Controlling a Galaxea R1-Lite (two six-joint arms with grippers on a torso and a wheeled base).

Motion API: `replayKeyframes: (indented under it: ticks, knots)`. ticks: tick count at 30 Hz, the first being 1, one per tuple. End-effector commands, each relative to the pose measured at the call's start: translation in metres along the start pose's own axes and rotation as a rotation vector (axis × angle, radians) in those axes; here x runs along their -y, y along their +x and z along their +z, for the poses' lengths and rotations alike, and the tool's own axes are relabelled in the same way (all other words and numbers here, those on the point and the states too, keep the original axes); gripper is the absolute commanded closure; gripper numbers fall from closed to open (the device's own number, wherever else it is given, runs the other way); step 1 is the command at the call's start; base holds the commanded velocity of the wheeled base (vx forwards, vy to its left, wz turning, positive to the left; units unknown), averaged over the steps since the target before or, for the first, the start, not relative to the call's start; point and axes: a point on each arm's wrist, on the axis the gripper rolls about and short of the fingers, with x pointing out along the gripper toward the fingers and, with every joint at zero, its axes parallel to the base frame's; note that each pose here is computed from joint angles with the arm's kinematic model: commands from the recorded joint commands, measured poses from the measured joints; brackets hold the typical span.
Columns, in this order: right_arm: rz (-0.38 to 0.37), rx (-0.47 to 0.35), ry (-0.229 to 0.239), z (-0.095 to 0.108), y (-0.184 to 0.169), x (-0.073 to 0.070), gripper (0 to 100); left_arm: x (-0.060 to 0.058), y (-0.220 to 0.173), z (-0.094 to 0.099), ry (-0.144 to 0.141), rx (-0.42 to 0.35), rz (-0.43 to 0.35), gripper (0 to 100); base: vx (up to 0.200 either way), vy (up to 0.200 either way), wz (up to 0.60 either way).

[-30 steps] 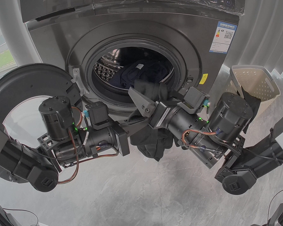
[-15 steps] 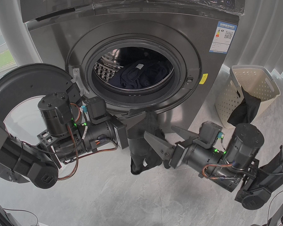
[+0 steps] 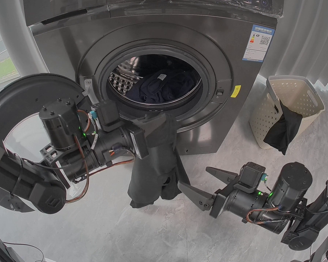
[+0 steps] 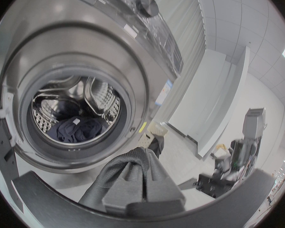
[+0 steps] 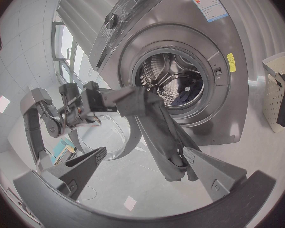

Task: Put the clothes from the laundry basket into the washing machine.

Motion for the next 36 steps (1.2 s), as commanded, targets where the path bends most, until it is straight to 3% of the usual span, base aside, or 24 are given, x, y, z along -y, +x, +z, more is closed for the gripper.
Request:
replayKeyframes:
  ticks: [1, 5, 10, 17, 27, 36]
  knots:
    - [-0.044, -0.038, -0.028, -0.012, 0.008, 0.013, 0, 0.011, -0.008, 0.034, 0.000, 0.124, -0.006, 100, 0.000, 0.000, 0.00]
    - [-0.065, -0.039, -0.044, -0.021, 0.015, 0.022, 0, 0.025, -0.029, 0.065, 0.021, 0.228, -0.012, 100, 0.000, 0.000, 0.00]
    - [-0.070, -0.068, -0.048, -0.029, 0.018, 0.027, 0, 0.038, -0.060, 0.085, 0.042, 0.292, -0.024, 100, 0.000, 0.000, 0.00]
    - [-0.069, -0.054, -0.049, -0.026, 0.022, 0.028, 0, 0.042, -0.077, 0.087, 0.043, 0.308, -0.017, 100, 0.000, 0.000, 0.00]
    - [-0.079, -0.075, -0.051, -0.039, 0.038, 0.033, 0, 0.046, -0.081, 0.098, 0.054, 0.353, -0.033, 100, 0.000, 0.000, 0.00]
    - [-0.063, -0.072, -0.058, -0.043, 0.046, 0.030, 0, 0.046, -0.081, 0.095, 0.051, 0.342, -0.029, 100, 0.000, 0.000, 0.00]
